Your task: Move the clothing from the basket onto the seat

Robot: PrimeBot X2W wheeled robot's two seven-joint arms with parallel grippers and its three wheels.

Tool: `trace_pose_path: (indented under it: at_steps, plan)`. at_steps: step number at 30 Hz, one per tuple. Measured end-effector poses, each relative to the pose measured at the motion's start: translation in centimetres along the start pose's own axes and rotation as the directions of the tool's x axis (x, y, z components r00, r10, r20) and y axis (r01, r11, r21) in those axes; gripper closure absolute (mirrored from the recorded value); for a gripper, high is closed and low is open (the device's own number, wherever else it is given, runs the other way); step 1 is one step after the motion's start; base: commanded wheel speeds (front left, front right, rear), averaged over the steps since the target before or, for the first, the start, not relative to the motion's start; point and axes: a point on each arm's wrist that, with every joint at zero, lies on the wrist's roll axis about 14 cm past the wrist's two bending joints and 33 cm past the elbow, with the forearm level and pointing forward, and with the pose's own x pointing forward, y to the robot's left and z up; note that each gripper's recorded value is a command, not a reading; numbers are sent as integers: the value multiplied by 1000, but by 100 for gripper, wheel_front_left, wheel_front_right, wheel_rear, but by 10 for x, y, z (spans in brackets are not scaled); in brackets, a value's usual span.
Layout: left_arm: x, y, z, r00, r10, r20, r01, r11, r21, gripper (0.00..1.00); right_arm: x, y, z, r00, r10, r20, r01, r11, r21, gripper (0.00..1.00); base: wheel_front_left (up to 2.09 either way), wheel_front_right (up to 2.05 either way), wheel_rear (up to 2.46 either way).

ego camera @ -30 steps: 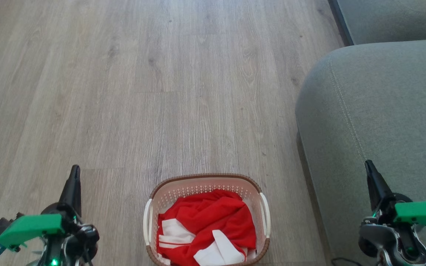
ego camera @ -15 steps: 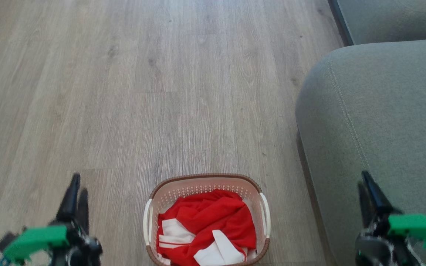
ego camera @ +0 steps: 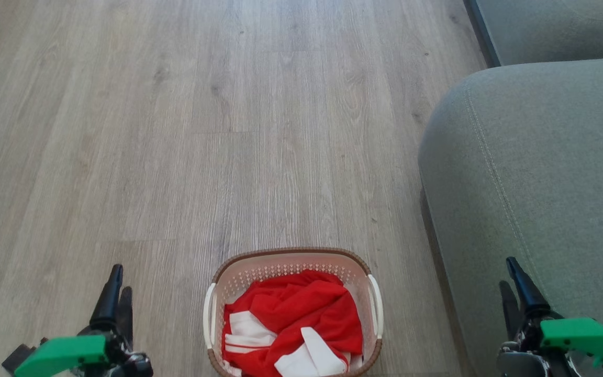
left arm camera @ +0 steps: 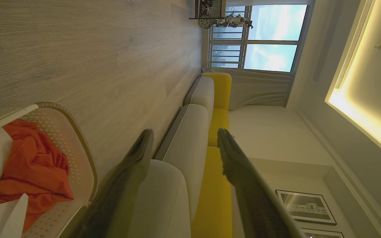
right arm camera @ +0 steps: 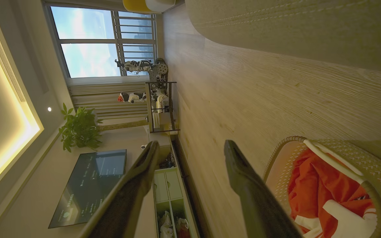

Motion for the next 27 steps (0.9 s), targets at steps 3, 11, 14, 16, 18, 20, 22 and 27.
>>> trace_pose_path:
  at_steps: [3, 11, 14, 16, 18, 20, 22, 27]
  plan:
    - [0, -2, 0, 1000, -5, 2, 5, 1000, 18, 0, 0, 1, 0, 1000, 1, 3, -1, 1000, -12, 0, 0, 0, 0]
    - [1, -11, 0, 1000, -20, 14, 19, 996, 89, 0, 1, 7, 1, 1000, 21, 15, -20, 998, -66, 0, 0, 0, 0]
    - [1, -16, 0, 999, -31, 16, 28, 991, 127, 0, 2, 12, 1, 999, 33, 17, -31, 995, -98, 0, 0, 0, 0]
    - [1, -18, -1, 999, -32, 17, 29, 988, 154, 0, 2, 14, 1, 999, 39, 19, -37, 992, -119, 0, 0, 0, 0]
    - [1, -19, -3, 999, -32, 13, 29, 983, 184, 0, 2, 16, 0, 999, 47, 19, -44, 989, -144, 0, 0, 0, 0]
    - [1, -22, -5, 999, -40, 10, 37, 977, 212, 0, 3, 19, 1, 998, 57, 22, -53, 985, -166, 0, 0, 0, 0]
    - [1, -24, -5, 999, -42, 14, 38, 970, 242, 0, 3, 22, 0, 998, 65, 21, -60, 980, -188, 0, 0, 0, 0]
    - [1, -29, -7, 999, -52, 14, 45, 946, 320, 0, 4, 29, -1, 996, 89, 23, -80, 963, -257, 0, 0, 0, 0]
